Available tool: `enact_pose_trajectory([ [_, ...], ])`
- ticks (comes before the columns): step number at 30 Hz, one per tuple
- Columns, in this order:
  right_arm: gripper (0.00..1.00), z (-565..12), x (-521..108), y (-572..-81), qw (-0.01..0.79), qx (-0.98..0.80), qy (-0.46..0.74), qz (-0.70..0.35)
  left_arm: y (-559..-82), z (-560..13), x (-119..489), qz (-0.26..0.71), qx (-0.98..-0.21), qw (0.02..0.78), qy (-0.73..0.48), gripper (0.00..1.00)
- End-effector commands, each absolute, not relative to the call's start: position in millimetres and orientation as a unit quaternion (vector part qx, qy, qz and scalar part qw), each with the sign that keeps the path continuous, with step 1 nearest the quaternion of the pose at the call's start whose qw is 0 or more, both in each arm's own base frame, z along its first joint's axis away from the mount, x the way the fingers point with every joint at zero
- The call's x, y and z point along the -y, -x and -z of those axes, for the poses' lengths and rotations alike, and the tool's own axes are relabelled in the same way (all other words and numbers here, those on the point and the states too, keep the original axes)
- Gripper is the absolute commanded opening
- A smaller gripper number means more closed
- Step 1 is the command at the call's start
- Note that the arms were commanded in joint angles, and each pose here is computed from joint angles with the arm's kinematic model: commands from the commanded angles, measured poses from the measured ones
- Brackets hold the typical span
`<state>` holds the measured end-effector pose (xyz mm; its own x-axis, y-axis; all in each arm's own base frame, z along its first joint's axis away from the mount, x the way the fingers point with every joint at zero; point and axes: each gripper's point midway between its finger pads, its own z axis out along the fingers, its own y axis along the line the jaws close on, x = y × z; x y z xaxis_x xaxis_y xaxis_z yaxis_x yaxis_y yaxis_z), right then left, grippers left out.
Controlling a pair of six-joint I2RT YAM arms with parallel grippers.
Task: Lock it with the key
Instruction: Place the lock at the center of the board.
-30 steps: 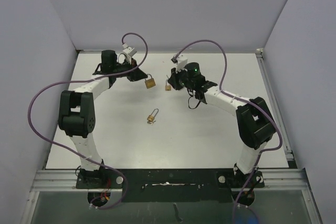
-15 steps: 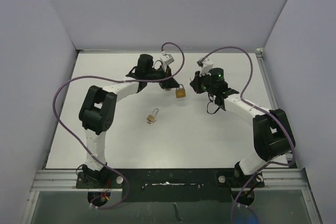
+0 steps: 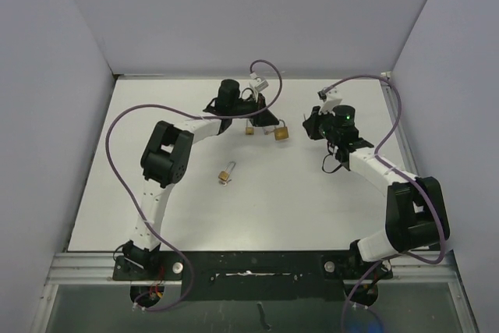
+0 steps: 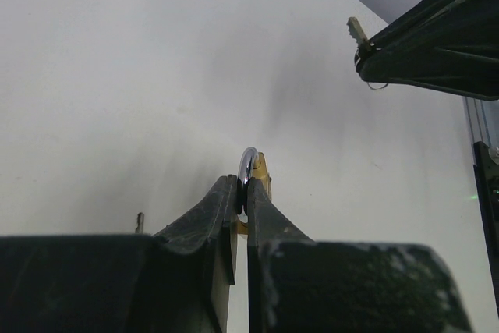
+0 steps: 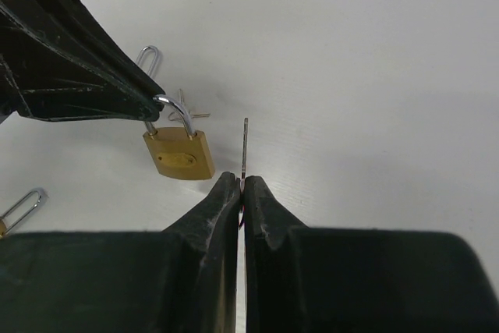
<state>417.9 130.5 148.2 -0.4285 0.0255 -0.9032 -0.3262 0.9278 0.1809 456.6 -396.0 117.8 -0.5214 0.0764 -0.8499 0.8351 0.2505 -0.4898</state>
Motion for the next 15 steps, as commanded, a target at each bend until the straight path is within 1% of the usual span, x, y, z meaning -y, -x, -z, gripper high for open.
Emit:
enact_pose_trajectory([
  [1,0.0,-162,-131,-423,0.548,-0.815,0.088,-0.168,-451,-164,426,0.556,-0.631,0.396,-0.369,0.0],
  [8,0.0,-143,-128,-422,0.53,-0.829,0.086,-0.159,-448,-141,445,0.569,-0.635,0.368,-0.372,0.0],
  [13,0.0,-125,-121,-422,0.505,-0.848,0.073,-0.141,-445,-114,445,0.562,-0.66,0.346,-0.358,0.0],
  [15,0.0,-115,-119,-424,0.494,-0.856,0.068,-0.137,-444,-104,443,0.556,-0.672,0.338,-0.353,0.04],
])
